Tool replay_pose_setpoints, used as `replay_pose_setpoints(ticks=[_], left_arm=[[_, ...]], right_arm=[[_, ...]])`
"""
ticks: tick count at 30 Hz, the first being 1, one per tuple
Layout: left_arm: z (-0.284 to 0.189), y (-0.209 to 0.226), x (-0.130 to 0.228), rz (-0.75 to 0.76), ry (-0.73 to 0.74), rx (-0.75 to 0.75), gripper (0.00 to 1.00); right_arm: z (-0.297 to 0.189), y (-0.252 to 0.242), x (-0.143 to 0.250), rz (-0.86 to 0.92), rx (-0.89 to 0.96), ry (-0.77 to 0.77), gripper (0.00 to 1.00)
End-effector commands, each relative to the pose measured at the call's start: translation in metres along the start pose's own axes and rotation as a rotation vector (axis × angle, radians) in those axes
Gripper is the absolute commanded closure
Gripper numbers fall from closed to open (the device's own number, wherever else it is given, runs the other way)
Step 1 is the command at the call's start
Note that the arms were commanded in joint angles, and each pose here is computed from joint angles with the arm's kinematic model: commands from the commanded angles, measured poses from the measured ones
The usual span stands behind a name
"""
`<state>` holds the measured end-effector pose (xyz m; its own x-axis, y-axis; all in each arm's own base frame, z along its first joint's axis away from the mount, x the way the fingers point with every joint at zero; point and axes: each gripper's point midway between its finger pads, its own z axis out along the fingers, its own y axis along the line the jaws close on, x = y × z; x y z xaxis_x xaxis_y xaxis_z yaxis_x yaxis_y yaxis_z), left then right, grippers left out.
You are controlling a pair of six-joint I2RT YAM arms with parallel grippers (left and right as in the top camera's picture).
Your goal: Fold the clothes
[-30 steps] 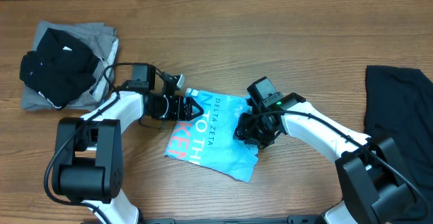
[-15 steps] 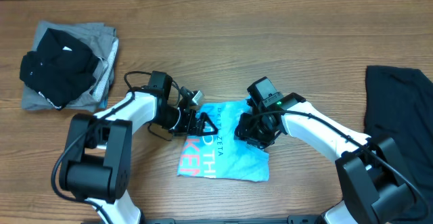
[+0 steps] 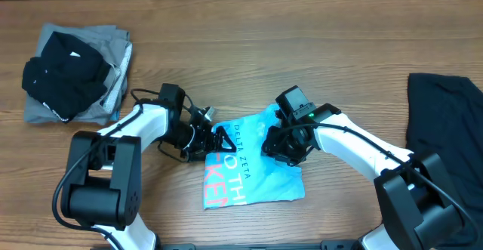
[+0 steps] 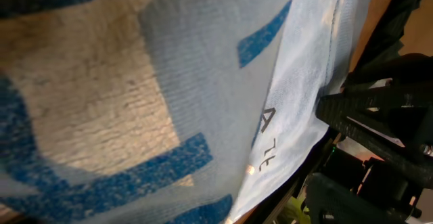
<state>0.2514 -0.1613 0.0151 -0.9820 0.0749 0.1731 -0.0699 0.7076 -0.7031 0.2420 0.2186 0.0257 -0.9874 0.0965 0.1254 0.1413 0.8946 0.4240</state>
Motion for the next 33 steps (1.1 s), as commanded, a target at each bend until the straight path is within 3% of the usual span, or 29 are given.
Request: replay_pose_setpoints(ticks=[1, 7, 11, 13, 14, 18, 25, 27, 28, 33], left_arm=[[0.006, 0.105, 0.055, -0.208, 0.156, -0.411, 0.00], [0.004, 0.109, 0.062, -0.264, 0.149, -0.349, 0.00], [0.013, 0.098, 0.043, -0.215, 0.073, -0.250, 0.02], [0.016, 0.092, 0.030, -0.179, 0.028, -0.206, 0.09], [0.017, 0.089, 0.019, -0.154, -0.008, -0.181, 0.21], [0.016, 0.085, -0.005, -0.085, -0.095, -0.157, 0.46], [0.001, 0.078, -0.052, 0.006, -0.236, -0.157, 0.52], [-0.009, 0.072, -0.061, 0.006, -0.239, -0.163, 0.43], [-0.017, 0.070, -0.063, 0.009, -0.218, -0.177, 0.29], [-0.043, 0.074, -0.042, -0.027, -0.081, -0.291, 0.07]], right_arm=[[0.001, -0.001, 0.003, 0.008, 0.000, 0.014, 0.63], [0.001, -0.001, 0.004, 0.008, 0.000, 0.015, 0.63], [0.001, 0.000, 0.003, 0.006, -0.003, 0.011, 0.63], [0.001, 0.000, 0.003, 0.006, -0.003, 0.011, 0.63], [0.001, 0.000, 0.003, 0.006, -0.003, 0.011, 0.63], [0.001, 0.000, 0.002, 0.005, -0.005, 0.009, 0.63], [-0.001, 0.010, -0.014, -0.018, -0.047, -0.051, 0.63], [-0.004, 0.011, -0.020, -0.014, -0.056, -0.066, 0.63], [-0.007, 0.012, -0.022, -0.018, -0.058, -0.070, 0.63], [-0.010, 0.010, -0.019, -0.021, -0.045, -0.052, 0.62]])
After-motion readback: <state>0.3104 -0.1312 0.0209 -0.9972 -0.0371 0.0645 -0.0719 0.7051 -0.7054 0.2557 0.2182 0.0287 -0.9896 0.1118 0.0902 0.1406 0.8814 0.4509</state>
